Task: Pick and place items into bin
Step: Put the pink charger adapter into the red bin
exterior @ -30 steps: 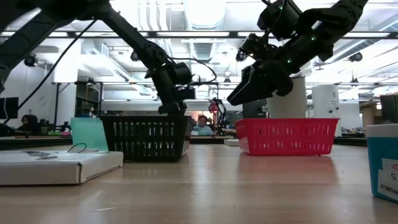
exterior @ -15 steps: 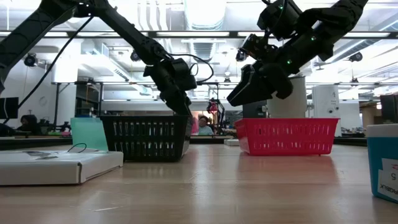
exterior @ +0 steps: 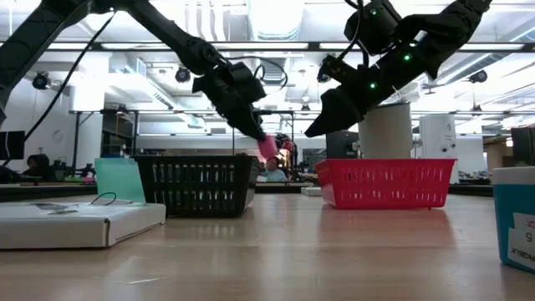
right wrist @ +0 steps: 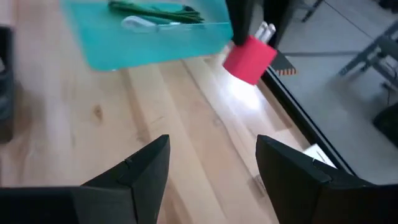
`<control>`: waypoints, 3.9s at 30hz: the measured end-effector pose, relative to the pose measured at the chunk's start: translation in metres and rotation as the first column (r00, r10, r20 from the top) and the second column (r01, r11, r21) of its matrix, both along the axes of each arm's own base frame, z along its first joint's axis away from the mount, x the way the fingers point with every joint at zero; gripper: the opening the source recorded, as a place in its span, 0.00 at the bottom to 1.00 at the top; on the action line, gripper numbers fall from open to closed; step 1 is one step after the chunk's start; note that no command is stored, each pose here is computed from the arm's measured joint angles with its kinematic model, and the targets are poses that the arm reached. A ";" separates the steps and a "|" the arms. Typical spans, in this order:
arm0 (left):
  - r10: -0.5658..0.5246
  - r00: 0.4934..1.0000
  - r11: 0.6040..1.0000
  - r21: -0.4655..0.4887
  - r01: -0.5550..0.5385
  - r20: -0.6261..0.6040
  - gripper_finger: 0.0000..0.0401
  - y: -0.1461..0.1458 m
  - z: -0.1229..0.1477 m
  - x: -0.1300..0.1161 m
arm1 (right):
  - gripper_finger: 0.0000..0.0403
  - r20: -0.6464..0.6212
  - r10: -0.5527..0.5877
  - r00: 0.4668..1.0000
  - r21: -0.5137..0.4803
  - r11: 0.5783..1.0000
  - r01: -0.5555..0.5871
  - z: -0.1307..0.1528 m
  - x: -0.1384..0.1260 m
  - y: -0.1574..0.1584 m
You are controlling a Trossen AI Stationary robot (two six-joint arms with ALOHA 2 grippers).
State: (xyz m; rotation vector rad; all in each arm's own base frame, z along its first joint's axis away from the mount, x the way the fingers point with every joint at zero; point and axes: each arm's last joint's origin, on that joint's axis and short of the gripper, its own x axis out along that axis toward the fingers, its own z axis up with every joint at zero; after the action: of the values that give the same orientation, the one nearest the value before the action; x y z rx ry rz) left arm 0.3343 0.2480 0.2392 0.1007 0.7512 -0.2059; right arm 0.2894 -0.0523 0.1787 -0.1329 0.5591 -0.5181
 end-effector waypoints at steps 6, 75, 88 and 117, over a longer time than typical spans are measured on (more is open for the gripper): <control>-0.059 0.998 0.998 0.026 0.058 0.031 0.31 -0.018 0.006 0.013 | 0.56 0.137 -0.005 0.990 0.077 0.997 -0.005 0.002 0.000 -0.022; -0.152 0.983 0.974 0.185 0.132 0.100 0.38 -0.055 0.018 0.043 | 0.35 0.180 -0.011 0.984 0.084 0.996 -0.005 -0.012 0.016 -0.054; 0.035 0.998 0.993 0.112 -0.041 0.061 0.58 -0.070 0.045 0.017 | 0.35 0.186 -0.032 0.982 0.100 0.995 0.014 -0.012 0.016 -0.055; 0.418 0.647 0.861 -0.051 -0.507 0.638 0.57 -0.173 -0.022 -0.176 | 0.35 0.176 -0.021 0.984 0.115 0.993 0.000 -0.013 0.016 -0.053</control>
State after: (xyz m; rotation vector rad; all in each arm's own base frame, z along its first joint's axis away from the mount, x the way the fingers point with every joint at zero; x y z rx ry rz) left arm 0.1580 0.0747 0.2176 0.0913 0.0847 0.3742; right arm 0.3051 -0.1051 0.1656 0.0256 0.4151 -0.5014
